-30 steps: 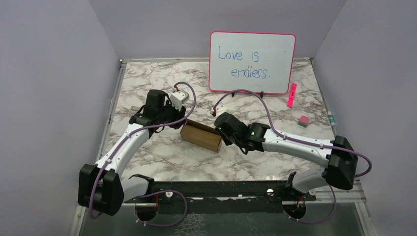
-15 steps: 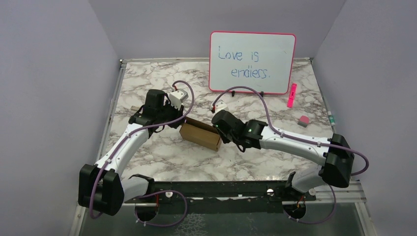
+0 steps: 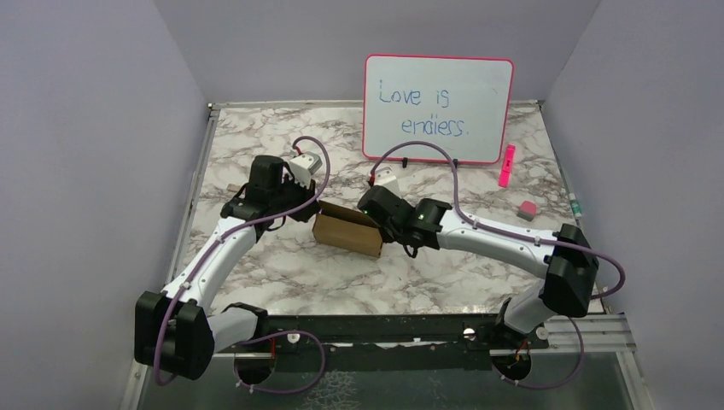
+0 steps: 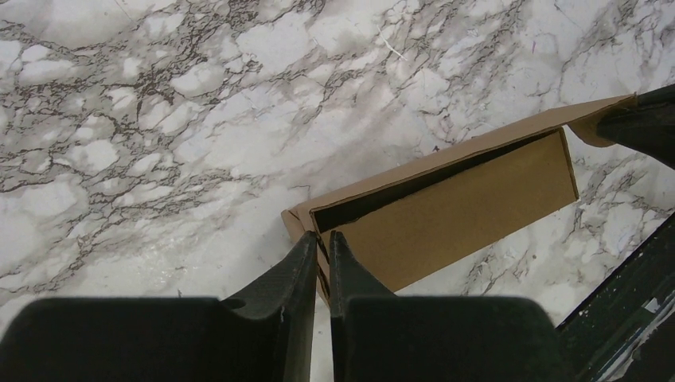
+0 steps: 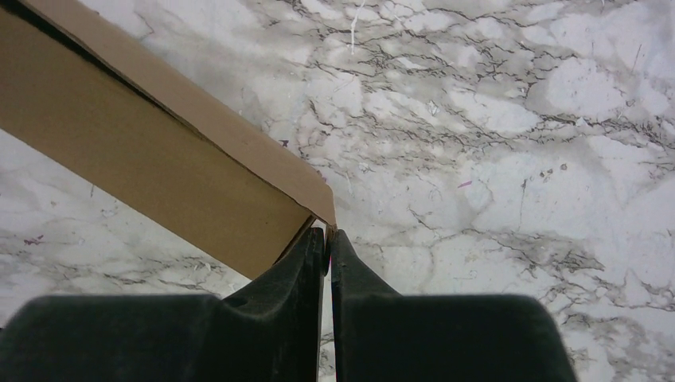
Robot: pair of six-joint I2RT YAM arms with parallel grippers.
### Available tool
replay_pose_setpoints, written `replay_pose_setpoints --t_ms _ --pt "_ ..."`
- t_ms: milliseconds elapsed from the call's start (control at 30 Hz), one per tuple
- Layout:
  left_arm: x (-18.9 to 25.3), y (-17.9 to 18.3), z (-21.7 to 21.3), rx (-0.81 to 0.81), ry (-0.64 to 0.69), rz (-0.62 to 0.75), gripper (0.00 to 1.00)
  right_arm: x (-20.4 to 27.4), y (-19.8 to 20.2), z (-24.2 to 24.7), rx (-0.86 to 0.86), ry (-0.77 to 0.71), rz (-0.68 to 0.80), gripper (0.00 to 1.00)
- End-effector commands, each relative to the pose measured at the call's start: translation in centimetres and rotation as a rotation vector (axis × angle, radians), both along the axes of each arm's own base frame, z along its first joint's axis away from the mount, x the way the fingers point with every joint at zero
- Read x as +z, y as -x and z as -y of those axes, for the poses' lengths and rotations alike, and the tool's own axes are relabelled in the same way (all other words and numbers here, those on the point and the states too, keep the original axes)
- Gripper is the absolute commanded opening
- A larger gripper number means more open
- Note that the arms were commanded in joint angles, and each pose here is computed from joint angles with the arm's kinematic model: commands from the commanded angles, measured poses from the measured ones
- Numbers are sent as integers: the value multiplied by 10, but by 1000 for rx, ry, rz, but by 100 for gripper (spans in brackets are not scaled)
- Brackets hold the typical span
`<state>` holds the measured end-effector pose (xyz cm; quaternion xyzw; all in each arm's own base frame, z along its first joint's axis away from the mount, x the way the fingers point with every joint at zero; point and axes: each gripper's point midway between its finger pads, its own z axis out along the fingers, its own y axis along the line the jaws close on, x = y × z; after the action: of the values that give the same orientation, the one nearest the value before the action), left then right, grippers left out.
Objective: Fold the paper box
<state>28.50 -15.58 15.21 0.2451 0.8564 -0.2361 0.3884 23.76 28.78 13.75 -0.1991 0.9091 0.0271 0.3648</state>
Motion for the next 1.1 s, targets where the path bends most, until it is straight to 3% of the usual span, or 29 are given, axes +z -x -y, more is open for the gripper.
replay_pose_setpoints --t_ms 0,767,1067 --pt "7 5 9 -13 63 -1 11 11 -12 -11 -84 -73 15 13" --pt "-5 9 9 -1 66 -32 10 6 -23 -22 -294 -218 -126 13" --pt "-6 10 9 -3 69 -33 10 -3 -25 -23 -357 -212 -187 9"
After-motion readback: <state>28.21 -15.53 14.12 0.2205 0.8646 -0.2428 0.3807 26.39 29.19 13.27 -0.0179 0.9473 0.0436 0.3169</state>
